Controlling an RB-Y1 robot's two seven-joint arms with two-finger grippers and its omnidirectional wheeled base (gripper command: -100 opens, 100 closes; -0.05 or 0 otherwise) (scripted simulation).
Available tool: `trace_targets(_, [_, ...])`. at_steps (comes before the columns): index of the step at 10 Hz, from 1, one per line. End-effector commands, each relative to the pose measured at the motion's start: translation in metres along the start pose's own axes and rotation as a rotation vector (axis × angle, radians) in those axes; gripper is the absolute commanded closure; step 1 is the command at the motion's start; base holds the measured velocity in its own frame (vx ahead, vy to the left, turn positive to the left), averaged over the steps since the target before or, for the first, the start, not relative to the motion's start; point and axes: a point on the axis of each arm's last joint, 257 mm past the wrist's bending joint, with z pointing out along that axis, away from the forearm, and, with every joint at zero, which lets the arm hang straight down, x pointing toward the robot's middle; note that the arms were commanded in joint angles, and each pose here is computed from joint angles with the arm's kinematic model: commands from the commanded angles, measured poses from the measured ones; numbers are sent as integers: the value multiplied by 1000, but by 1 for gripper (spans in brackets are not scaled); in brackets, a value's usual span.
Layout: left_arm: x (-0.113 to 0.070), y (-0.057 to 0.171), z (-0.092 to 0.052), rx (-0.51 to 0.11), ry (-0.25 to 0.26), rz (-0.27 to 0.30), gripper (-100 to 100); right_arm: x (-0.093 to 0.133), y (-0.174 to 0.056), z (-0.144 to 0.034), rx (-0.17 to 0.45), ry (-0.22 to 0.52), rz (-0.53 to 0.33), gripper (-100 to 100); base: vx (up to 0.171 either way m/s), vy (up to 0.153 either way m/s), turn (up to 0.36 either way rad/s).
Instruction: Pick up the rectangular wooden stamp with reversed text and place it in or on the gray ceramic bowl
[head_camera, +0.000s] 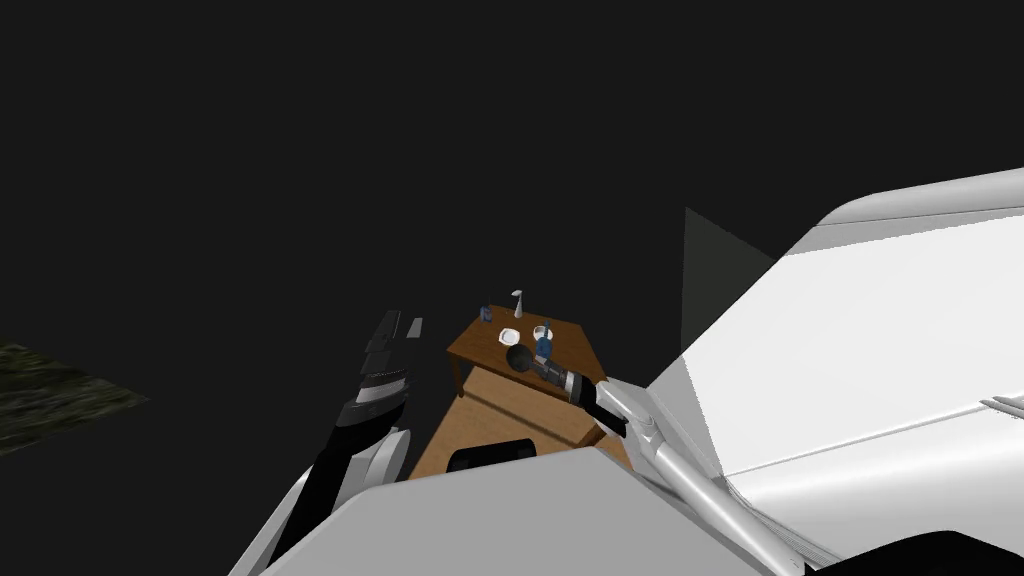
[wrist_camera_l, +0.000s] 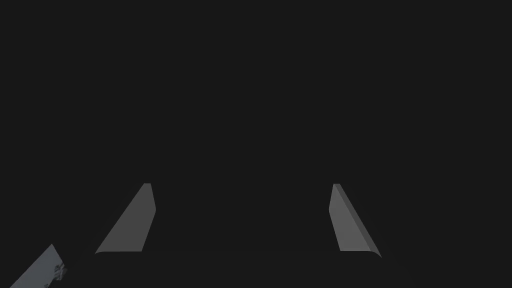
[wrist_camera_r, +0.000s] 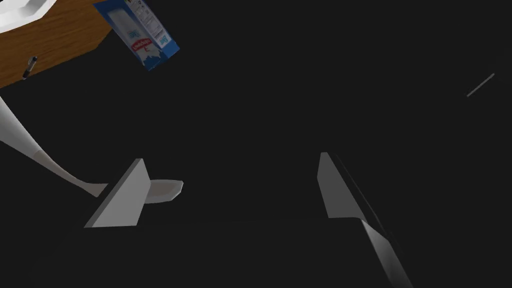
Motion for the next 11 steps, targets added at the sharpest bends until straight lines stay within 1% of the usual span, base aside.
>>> trace_targets(1, [0, 0, 0, 0, 0, 0, 0, 12, -12, -5, 24, 46, -25, -100, 20, -22, 99])
trace_targets(2, [0, 0, 0, 0, 0, 0, 0, 29, -31, -13, 55, 112, -48, -100, 25, -15, 194])
trace_targets(3, [0, 0, 0, 0, 0, 0, 0, 32, -33, -14, 60, 124, -61, -100, 20, -20, 115])
trace_targets(4, [0, 0, 0, 0, 0, 0, 0, 46, -47, -22, 82, 186, -89, -100, 20, -19, 232])
trace_targets(5, [0, 0, 0, 0, 0, 0, 0, 51, -53, -25, 97, 201, -96, -100, 19, -21, 130])
trace_targets(6, [0, 0, 0, 0, 0, 0, 0, 66, -71, -36, 126, 265, -118, -100, 22, -19, 235])
trace_targets(7, [0, 0, 0, 0, 0, 0, 0, 69, -74, -39, 134, 279, -129, -100, 18, -22, 124])
trace_targets(8, [0, 0, 0, 0, 0, 0, 0, 80, -85, -48, 149, 336, -157, -100, 14, -20, 240])
trace_targets(9, [0, 0, 0, 0, 0, 0, 0, 86, -95, -55, 170, 356, -161, -100, 11, -23, 104])
trace_targets(10, [0, 0, 0, 0, 0, 0, 0, 97, -106, -65, 186, 413, -187, -100, 17, -22, 196])
trace_targets(11, [0, 0, 0, 0, 0, 0, 0, 102, -114, -73, 206, 432, -191, -100, 16, -22, 123])
